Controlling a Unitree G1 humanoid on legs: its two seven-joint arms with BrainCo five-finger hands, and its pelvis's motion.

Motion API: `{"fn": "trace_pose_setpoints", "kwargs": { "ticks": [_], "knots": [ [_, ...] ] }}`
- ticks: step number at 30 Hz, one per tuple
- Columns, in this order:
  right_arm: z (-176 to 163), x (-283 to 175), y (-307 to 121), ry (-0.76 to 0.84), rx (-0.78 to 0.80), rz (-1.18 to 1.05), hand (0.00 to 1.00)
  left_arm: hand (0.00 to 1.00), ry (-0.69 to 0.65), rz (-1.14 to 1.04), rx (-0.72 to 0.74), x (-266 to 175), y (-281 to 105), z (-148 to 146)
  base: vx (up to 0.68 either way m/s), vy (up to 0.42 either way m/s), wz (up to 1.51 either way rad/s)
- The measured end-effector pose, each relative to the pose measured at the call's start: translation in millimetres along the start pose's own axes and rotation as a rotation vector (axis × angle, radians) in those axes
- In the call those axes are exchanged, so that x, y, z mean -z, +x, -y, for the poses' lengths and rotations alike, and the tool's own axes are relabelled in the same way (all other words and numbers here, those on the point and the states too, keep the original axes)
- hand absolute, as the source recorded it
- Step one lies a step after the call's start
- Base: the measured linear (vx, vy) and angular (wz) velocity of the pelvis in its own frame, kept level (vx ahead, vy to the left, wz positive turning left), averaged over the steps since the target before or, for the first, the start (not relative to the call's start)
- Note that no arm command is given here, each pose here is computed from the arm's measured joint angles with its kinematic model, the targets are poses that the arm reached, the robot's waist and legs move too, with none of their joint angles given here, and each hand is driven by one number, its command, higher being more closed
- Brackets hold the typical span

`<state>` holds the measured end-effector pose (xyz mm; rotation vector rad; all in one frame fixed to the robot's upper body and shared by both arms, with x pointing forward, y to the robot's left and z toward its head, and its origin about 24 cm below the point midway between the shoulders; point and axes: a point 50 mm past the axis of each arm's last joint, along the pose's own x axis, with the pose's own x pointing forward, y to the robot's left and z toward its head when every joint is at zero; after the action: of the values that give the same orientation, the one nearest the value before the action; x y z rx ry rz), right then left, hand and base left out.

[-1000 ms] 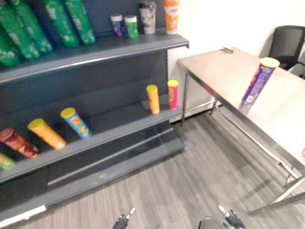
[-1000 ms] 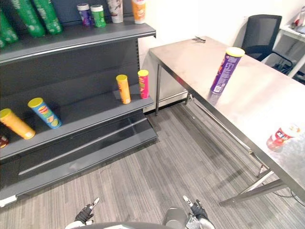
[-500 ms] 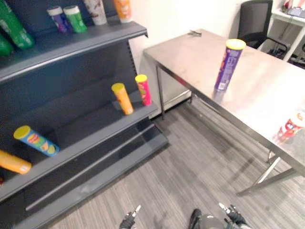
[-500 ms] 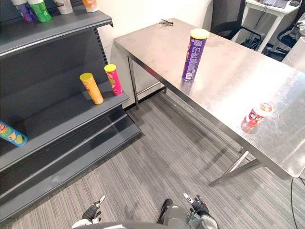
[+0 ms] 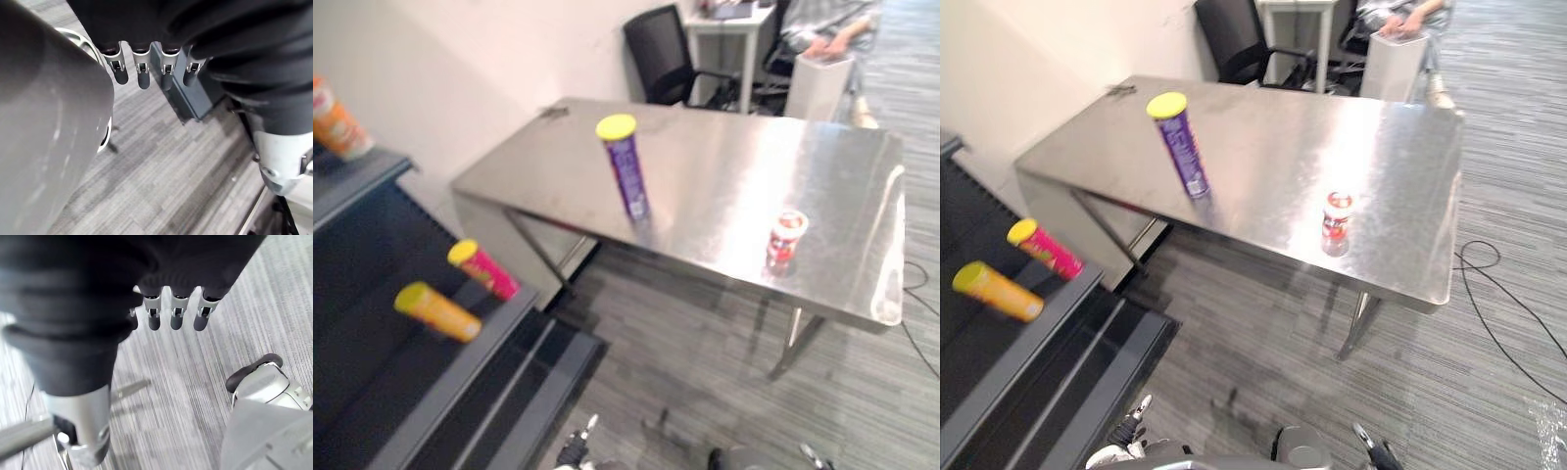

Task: Put the gum and the chips on the shelf.

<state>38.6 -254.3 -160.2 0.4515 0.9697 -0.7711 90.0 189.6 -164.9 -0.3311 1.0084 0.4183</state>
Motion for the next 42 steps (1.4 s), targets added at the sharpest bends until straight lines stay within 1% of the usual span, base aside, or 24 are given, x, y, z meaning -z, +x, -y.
{"fn": "trace_pose_setpoints", "kwargs": {
  "ticks": [3,6,9,11,12,15,17,22,26,28,29,30,32,33,34,36,38,39,40,41,42],
  "knots": [
    [4.9,0.0,-0.6,0.064,0.038,0.009,0.0,0.0,-0.035,0.02,-0.016,-3.0,0.3,-2.4,0.22,0.179,-1.24],
    [3.9,-1.0,-0.9,0.069,0.038,0.022,0.0,0.0,-0.041,0.021,-0.023,-3.1,0.1,-4.3,0.28,0.298,-1.09],
    [4.9,4.6,-2.7,0.109,0.052,0.013,0.0,0.0,-0.075,0.01,-0.037,3.3,-2.0,-6.4,0.27,0.335,-0.78],
    [-12.7,17.6,-4.3,0.137,0.008,-0.019,0.0,0.0,-0.048,0.013,-0.065,0.3,-2.3,-19.9,0.26,0.367,-0.89],
    [-16.6,19.0,-4.3,0.14,-0.001,-0.025,0.0,0.0,-0.045,0.014,-0.067,-0.6,-2.2,-21.1,0.22,0.346,-0.97],
    [-22.6,15.0,-2.0,0.156,-0.011,-0.02,0.0,0.0,0.02,-0.007,-0.045,2.1,-2.0,-19.4,0.13,0.268,-0.8],
    [-18.1,13.6,-1.5,0.152,0.003,-0.021,0.0,0.0,0.078,-0.021,-0.014,4.9,-2.2,-15.1,0.08,0.189,-0.52],
    [-9.8,22.1,-3.6,0.171,0.046,-0.057,0.0,0.0,0.135,-0.027,0.009,6.3,-2.3,-12.1,0.04,0.06,-0.09],
    [5.0,17.8,-3.6,0.217,0.109,-0.042,0.0,0.0,0.164,-0.033,0.025,7.8,-2.4,-9.1,-0.02,-0.061,0.0],
    [16.2,9.1,-2.7,0.259,0.149,-0.012,0.0,0.0,0.182,-0.035,0.032,7.6,-2.3,-8.6,-0.08,-0.084,-0.06],
    [27.7,1.4,-2.6,0.309,0.191,0.017,0.0,0.0,0.183,-0.036,0.029,7.8,-2.4,-9.6,-0.08,-0.059,-0.03],
    [30.4,-0.4,-2.6,0.321,0.199,0.024,0.0,0.0,0.182,-0.037,0.028,7.9,-2.5,-9.9,-0.11,-0.07,-0.05],
    [52.9,-15.5,-4.0,0.44,0.281,0.088,0.0,0.0,0.168,-0.035,0.02,7.7,-2.7,-11.9,-0.11,-0.065,-0.06],
    [58.2,-21.0,-4.2,0.473,0.3,0.11,0.0,0.0,0.161,-0.036,0.015,7.9,-2.8,-13.2,-0.18,-0.082,-0.1],
    [67.7,-35.7,-4.0,0.548,0.335,0.162,0.0,0.0,0.151,-0.042,0.005,9.3,-3.5,-16.1,-0.2,-0.064,-0.11],
    [79.6,-63.0,-3.9,0.608,0.373,0.243,0.0,0.0,0.132,-0.05,-0.008,11.9,-4.6,-19.2,-0.18,-0.048,-0.08],
    [91.4,-105.2,-8.2,0.587,0.399,0.382,0.0,0.0,0.124,-0.057,-0.016,14.7,-5.9,-22.0,-0.11,-0.037,-0.05],
    [92.3,-118.2,-10.7,0.563,0.396,0.433,0.0,0.0,0.124,-0.057,-0.017,15.0,-6.0,-22.3,-0.07,-0.019,-0.04],
    [92.0,-140.8,-15.9,0.512,0.386,0.519,0.0,0.0,0.121,-0.059,-0.019,15.8,-6.4,-23.1,-0.07,-0.01,-0.12],
    [89.1,-179.6,-29.7,0.413,0.366,0.672,0.0,0.0,0.116,-0.058,-0.023,16.7,-7.0,-24.4,-0.06,-0.005,-0.19],
    [84.7,-201.6,-39.8,0.368,0.349,0.765,0.0,0.0,0.11,-0.058,-0.029,18.1,-8.0,-26.3,-0.05,-0.001,-0.21]
  ]
}}
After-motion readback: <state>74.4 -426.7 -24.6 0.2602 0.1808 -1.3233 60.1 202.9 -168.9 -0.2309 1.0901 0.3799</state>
